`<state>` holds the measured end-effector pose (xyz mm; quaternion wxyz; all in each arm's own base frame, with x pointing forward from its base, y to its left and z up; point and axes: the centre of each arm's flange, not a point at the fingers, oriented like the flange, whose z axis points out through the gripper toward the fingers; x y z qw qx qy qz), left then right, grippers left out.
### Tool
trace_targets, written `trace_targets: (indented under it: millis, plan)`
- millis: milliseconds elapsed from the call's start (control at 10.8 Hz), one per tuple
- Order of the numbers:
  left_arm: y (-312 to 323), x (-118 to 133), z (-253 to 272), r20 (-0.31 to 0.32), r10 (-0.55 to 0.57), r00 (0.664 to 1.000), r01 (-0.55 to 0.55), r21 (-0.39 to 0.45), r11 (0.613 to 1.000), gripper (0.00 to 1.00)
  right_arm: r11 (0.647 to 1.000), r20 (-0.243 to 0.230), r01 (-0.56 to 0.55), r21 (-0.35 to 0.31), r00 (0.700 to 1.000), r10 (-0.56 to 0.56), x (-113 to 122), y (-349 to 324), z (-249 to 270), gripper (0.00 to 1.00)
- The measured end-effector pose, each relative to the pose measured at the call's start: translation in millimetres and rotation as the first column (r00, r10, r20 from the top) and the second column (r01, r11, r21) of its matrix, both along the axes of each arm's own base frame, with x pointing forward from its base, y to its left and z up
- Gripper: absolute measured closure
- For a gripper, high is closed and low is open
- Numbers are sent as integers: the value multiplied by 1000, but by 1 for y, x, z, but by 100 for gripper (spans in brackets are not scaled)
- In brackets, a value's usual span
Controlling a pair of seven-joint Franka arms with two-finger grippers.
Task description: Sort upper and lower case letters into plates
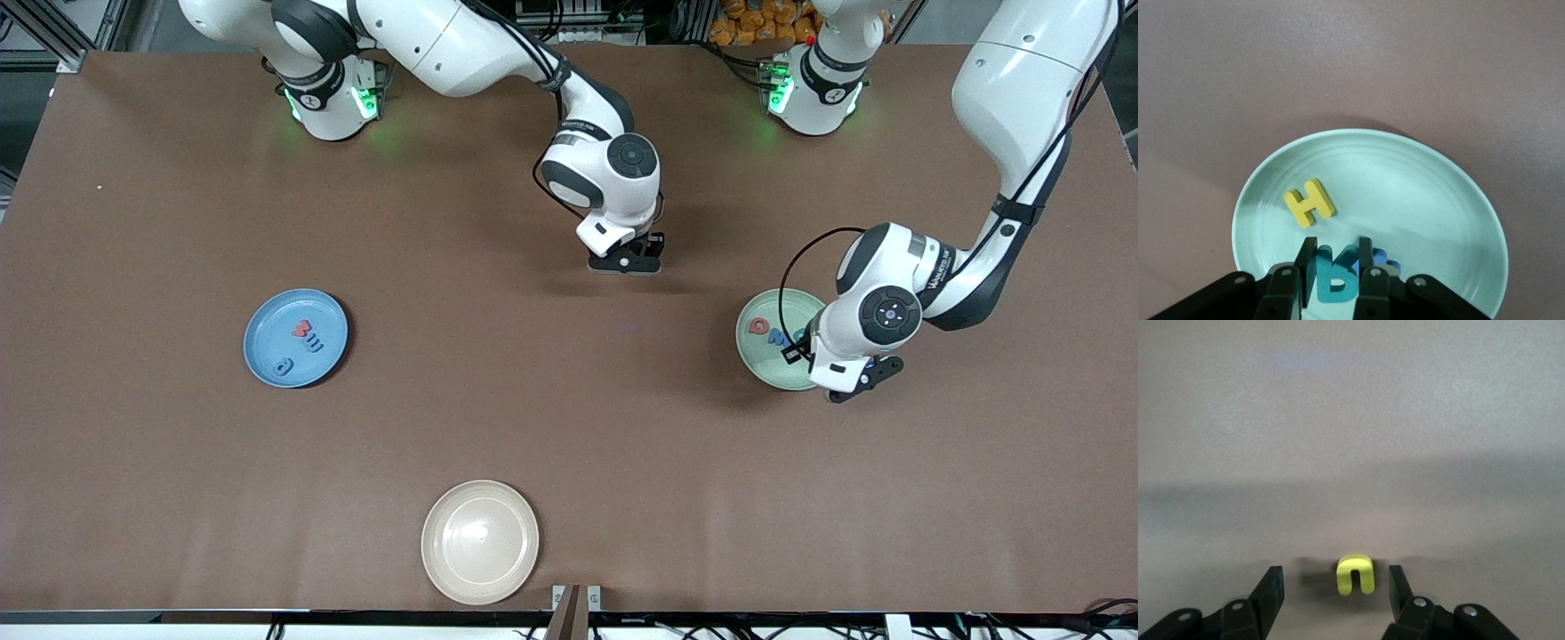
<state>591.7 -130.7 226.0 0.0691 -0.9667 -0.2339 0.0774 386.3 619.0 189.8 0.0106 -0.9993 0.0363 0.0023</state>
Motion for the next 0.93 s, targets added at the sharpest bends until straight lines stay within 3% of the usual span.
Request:
trace_targets:
  millis: [93,279,465,558,651,744,930]
  plan:
    - [-1,-1,0,-1,-2,1000,2,0,1000,62,1000,6,-9,-10,1000,9,0,-1,-3,28]
    - [-2,-3,0,-2,-5,1000,5,2,1000,35,999,11,-22,-23,1000,22,-2,-1,-8,30]
    - [-4,-3,3,5,-9,1000,9,1,1000,9,999,10,-25,-25,1000,25,-2,-1,-10,34]
    - [-6,-3,8,12,-11,1000,11,1,1000,1,999,11,-32,-26,999,32,-2,-1,-10,39]
    - [-7,-2,14,25,-13,1000,13,4,1000,0,999,12,-39,-24,999,40,-2,-1,-10,49]
    - [-7,0,24,41,-14,999,14,8,1000,0,999,12,-45,-25,999,46,-1,-1,-10,50]
    - [-7,8,51,96,-11,995,10,15,1000,0,998,14,-50,-22,999,51,-1,0,-8,74]
